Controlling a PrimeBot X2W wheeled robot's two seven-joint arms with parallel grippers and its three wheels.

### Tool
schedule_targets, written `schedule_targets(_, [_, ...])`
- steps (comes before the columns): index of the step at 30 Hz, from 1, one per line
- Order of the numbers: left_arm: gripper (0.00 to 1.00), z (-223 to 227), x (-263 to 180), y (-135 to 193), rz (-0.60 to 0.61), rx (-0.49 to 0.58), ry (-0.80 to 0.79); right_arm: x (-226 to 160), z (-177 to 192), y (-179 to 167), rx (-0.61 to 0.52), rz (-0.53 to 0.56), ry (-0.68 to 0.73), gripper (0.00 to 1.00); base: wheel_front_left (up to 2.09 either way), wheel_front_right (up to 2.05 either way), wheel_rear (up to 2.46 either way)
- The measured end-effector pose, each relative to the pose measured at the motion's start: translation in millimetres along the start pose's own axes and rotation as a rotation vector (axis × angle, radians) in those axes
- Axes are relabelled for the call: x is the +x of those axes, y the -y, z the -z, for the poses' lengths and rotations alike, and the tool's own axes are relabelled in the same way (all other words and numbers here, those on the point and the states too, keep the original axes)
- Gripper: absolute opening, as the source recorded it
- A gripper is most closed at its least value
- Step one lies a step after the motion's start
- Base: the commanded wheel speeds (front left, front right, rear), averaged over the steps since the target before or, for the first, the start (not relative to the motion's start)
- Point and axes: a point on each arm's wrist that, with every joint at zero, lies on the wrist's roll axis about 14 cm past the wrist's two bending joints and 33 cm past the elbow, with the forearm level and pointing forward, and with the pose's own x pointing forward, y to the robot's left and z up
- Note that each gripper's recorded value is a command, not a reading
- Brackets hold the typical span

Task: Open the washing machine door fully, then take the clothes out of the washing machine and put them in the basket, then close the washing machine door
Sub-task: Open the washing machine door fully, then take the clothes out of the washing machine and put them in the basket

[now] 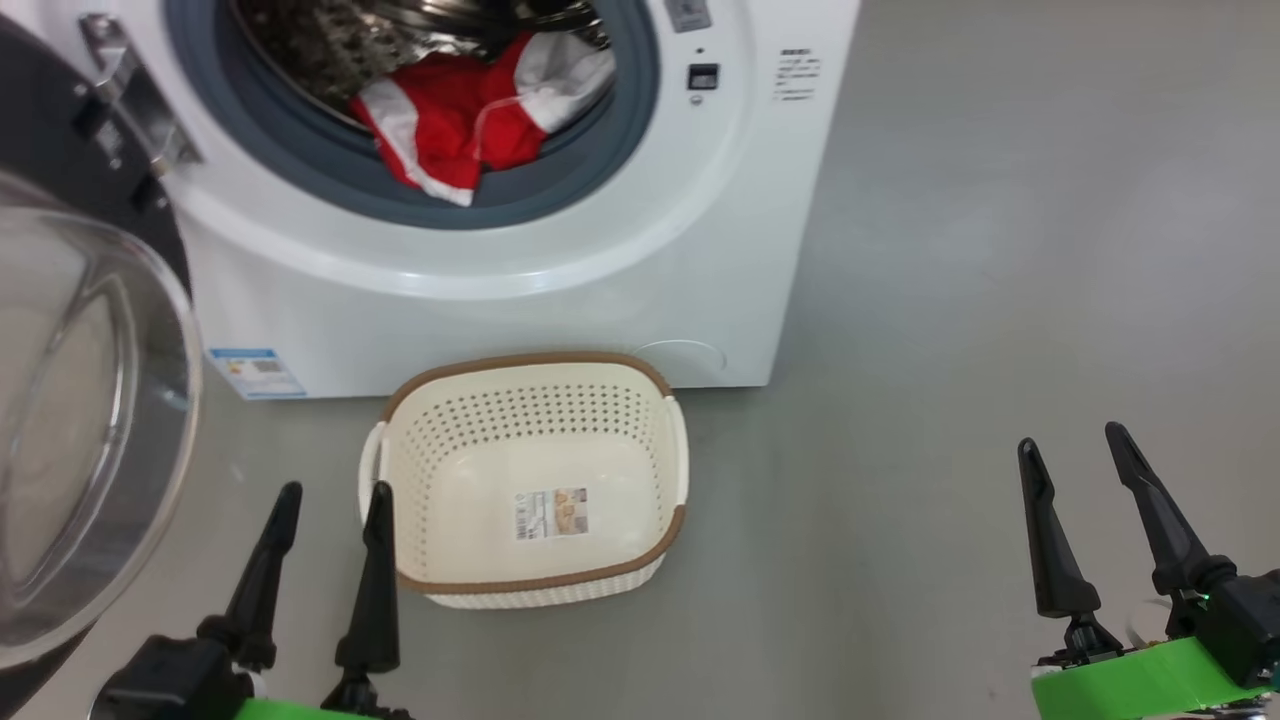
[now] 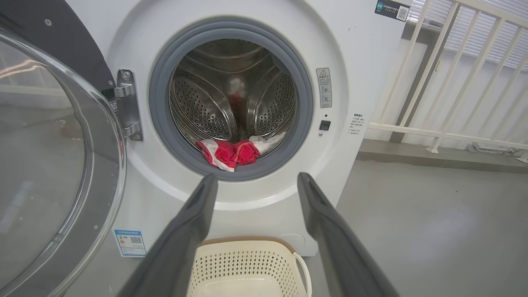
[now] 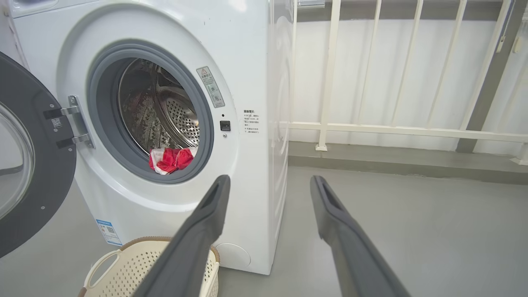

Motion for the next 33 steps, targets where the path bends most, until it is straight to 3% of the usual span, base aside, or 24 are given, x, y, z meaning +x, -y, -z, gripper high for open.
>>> schedule_targets(15, [1.00, 13, -18, 21, 0.044, -0.015, -0.046, -49, -25, 33, -0.023, 0.122, 0.061, 1.00, 0.00, 0.00, 0.00])
schedule_targets(33, [1.00, -1, -41, 16, 0.042, 0.014, -0.014, -71, -37, 33, -0.016, 0.128, 0.101, 1.00, 0.00, 0.00, 0.00])
